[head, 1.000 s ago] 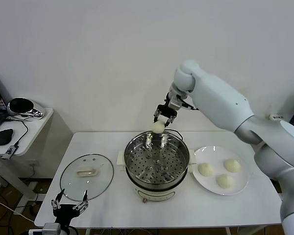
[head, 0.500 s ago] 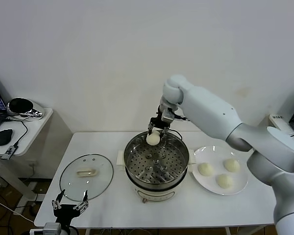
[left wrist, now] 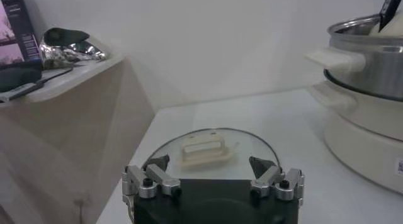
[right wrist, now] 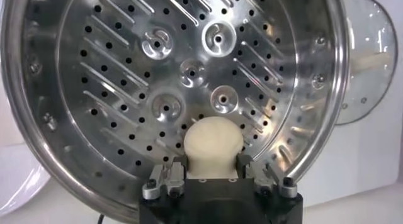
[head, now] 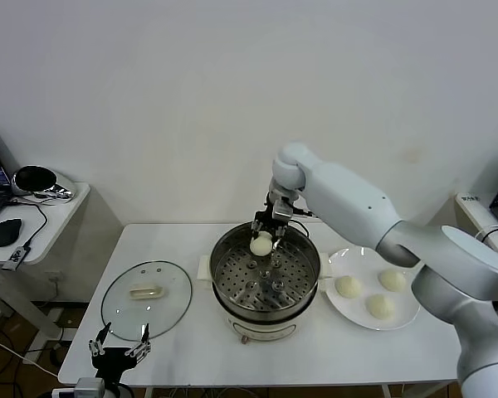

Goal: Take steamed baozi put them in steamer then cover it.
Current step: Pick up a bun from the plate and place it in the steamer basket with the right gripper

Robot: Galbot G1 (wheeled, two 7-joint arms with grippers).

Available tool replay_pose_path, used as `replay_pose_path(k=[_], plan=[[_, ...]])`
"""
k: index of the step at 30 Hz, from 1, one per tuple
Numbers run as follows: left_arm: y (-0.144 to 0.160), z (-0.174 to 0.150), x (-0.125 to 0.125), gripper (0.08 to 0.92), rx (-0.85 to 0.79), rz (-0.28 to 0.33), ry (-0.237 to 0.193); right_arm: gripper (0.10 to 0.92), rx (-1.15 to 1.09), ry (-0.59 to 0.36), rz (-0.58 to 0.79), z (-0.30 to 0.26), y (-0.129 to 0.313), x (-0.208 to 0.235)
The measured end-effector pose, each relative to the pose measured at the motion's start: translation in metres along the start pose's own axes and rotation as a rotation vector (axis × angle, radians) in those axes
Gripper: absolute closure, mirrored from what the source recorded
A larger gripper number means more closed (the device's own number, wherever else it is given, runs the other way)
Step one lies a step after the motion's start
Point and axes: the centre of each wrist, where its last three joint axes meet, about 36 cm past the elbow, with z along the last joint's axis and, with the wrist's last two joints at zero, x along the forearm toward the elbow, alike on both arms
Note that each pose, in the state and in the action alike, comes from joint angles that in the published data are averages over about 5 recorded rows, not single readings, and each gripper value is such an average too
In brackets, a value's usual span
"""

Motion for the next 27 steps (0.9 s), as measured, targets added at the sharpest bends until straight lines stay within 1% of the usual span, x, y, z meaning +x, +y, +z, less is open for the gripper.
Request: replay_pose_path(k=[4, 7, 15, 18, 22, 27], plan=[[-0.001, 0.001, 0.000, 0.177, 0.003, 0.000, 0.001, 0.537, 0.000, -0.001, -0.001, -0.001, 0.000, -0.004], [0.000, 0.001, 0.000, 0.177, 0.004, -0.001, 0.003, 0.500, 0.001, -0.001, 0.000, -0.001, 0.000, -0.006], [-0.001, 0.002, 0.000, 0.177, 0.005, 0.000, 0.006, 0.276, -0.004, 0.001, 0.013, -0.001, 0.002, 0.000], [-0.001, 0.003, -0.001, 0.177, 0.007, 0.001, 0.007, 0.219, -0.027, 0.007, 0.023, -0.001, 0.002, 0.008], [-0.002, 0.003, -0.001, 0.177, 0.010, 0.004, 0.009, 0.201, -0.078, 0.015, 0.056, -0.003, 0.005, 0.028], [-0.002, 0.000, 0.000, 0.177, 0.012, 0.015, 0.006, 0.200, -0.187, 0.038, 0.123, -0.007, 0.021, 0.068]])
